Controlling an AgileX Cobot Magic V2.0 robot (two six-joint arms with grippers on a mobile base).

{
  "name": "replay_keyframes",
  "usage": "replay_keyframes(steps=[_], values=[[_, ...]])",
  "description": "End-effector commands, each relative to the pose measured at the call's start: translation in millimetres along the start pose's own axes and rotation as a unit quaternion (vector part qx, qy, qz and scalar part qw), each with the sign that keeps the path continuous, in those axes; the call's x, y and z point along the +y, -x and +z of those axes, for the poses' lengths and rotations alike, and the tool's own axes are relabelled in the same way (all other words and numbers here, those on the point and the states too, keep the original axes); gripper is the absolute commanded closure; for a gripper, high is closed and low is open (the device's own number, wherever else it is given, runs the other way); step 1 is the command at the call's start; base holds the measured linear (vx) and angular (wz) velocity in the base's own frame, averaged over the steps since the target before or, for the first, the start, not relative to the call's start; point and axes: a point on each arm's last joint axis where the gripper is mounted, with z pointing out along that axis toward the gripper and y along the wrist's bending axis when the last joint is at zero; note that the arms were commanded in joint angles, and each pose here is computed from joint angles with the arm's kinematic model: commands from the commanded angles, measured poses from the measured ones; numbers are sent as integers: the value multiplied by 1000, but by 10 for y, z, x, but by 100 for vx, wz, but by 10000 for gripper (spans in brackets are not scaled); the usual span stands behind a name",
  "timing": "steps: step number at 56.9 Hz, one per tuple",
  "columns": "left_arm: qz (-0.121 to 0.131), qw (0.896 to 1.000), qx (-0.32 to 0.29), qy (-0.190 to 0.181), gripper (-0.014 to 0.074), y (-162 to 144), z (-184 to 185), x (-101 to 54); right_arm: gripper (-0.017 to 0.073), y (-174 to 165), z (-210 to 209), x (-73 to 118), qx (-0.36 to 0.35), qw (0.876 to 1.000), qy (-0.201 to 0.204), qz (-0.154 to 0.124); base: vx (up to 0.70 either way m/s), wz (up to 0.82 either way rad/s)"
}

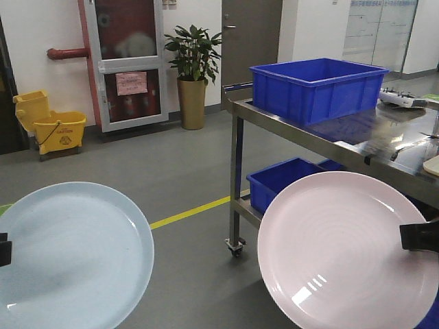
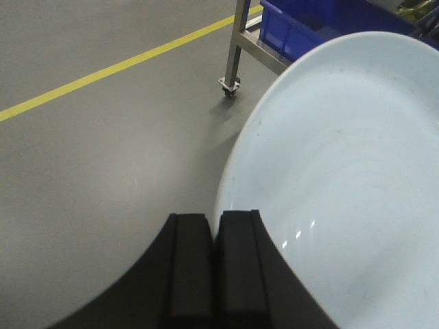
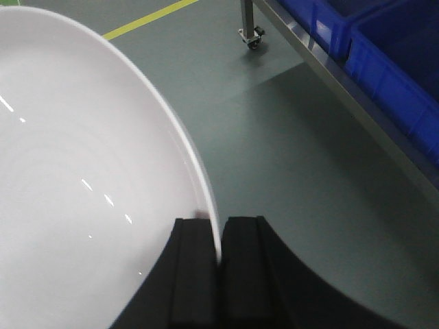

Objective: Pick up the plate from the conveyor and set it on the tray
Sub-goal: 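Hold both plates raised while the base drives to the steel table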

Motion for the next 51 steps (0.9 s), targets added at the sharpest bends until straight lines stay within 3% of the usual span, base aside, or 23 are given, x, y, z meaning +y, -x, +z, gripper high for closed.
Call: replay_keyframes(steps=[1, 24, 51], values=[[-8, 998, -62, -11, 599, 154, -98, -36, 571, 123, -126, 10, -60, 998, 3, -1, 52, -8], [-8, 998, -62, -11, 599, 155, -94, -36, 571, 123, -126, 10, -60, 998, 3, -1, 52, -22], [-8, 998, -62, -11, 599, 155, -94, -36, 571, 123, -126, 10, -60, 998, 3, -1, 44, -48]])
